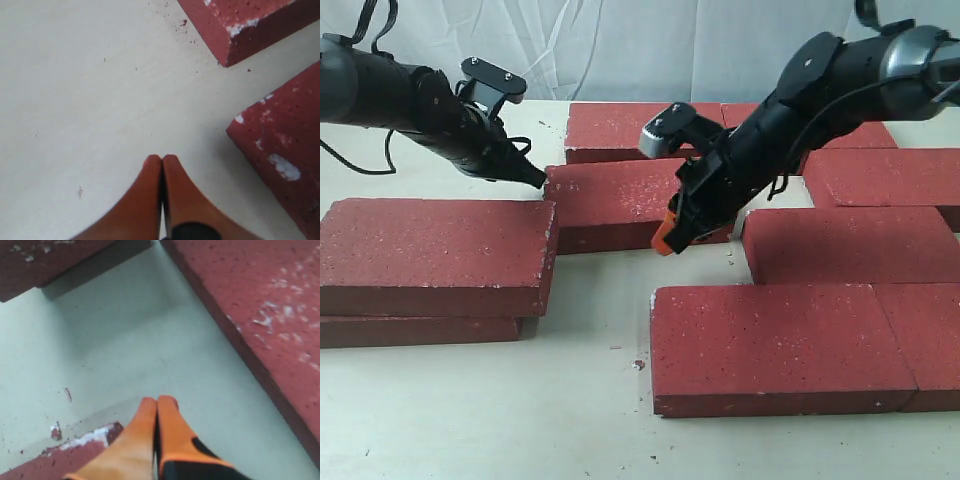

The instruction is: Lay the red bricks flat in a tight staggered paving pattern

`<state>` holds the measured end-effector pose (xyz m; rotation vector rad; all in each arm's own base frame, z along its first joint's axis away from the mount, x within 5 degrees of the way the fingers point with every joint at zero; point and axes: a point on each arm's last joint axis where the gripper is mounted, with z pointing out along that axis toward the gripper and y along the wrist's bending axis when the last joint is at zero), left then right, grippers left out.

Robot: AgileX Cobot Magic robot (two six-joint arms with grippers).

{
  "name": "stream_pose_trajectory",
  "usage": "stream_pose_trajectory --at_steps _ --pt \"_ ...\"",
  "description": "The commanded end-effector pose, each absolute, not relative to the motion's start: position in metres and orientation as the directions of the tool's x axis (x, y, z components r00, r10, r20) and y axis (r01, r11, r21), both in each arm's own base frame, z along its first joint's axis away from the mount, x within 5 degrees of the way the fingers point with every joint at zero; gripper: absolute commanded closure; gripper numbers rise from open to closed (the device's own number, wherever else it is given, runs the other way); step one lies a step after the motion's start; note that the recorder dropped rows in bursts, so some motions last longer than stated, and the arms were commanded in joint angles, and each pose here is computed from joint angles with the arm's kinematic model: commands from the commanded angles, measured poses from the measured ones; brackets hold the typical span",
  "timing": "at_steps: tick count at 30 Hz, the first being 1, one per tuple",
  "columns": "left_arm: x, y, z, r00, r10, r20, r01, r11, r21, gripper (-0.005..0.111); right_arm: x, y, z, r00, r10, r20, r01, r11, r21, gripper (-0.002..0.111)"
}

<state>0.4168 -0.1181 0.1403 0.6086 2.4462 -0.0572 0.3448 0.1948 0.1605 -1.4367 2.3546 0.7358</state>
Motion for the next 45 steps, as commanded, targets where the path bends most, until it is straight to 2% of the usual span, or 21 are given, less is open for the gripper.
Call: stream_pose_trajectory --at_steps 1,7,11,17,26,35,40,45 --pt "0.417 -0.125 0.14 -0.73 0.415 -0.543 0.448 0.891 0.077 0.107 0.346 0.213 0.15 -0.408 -0.781 -0.472 -0.913 0.344 0.219 0.109" --pt "0.418 -0.125 0.136 -0.733 0.411 -0.542 0.446 0.892 0.072 0.107 0.36 0.217 0.133 -0.438 -0.75 -0.496 -0.891 0.435 0.129 0.109" --pt "0.419 -0.129 0.139 -0.73 0.397 -0.557 0.443 0.895 0.057 0.107 0.365 0.216 0.133 -0.452 -0.732 -0.51 -0.876 0.471 0.102 0.109" --pt "0.417 -0.143 0.142 -0.688 0.43 -0.584 0.505 0.862 0.04 0.107 0.373 0.215 0.135 -0.461 -0.701 -0.544 -0.85 0.525 0.044 0.109" --pt "0.423 -0.144 0.145 -0.655 0.39 -0.648 0.473 0.88 0.052 0.107 0.376 0.215 0.136 -0.477 -0.679 -0.559 -0.832 0.554 0.036 0.109" --pt "0.434 -0.144 0.12 -0.63 0.372 -0.681 0.437 0.896 0.085 0.107 0.381 0.214 0.135 -0.502 -0.638 -0.583 -0.793 0.609 0.016 0.109" --pt "0.435 -0.144 0.133 -0.601 0.362 -0.713 0.428 0.899 0.095 0.107 0.384 0.214 0.123 -0.519 -0.631 -0.577 -0.778 0.628 0.013 0.109" --pt "0.431 -0.141 0.141 -0.618 0.391 -0.682 0.456 0.885 0.093 0.107 0.383 0.214 0.127 -0.514 -0.636 -0.575 -0.786 0.618 0.019 0.109"
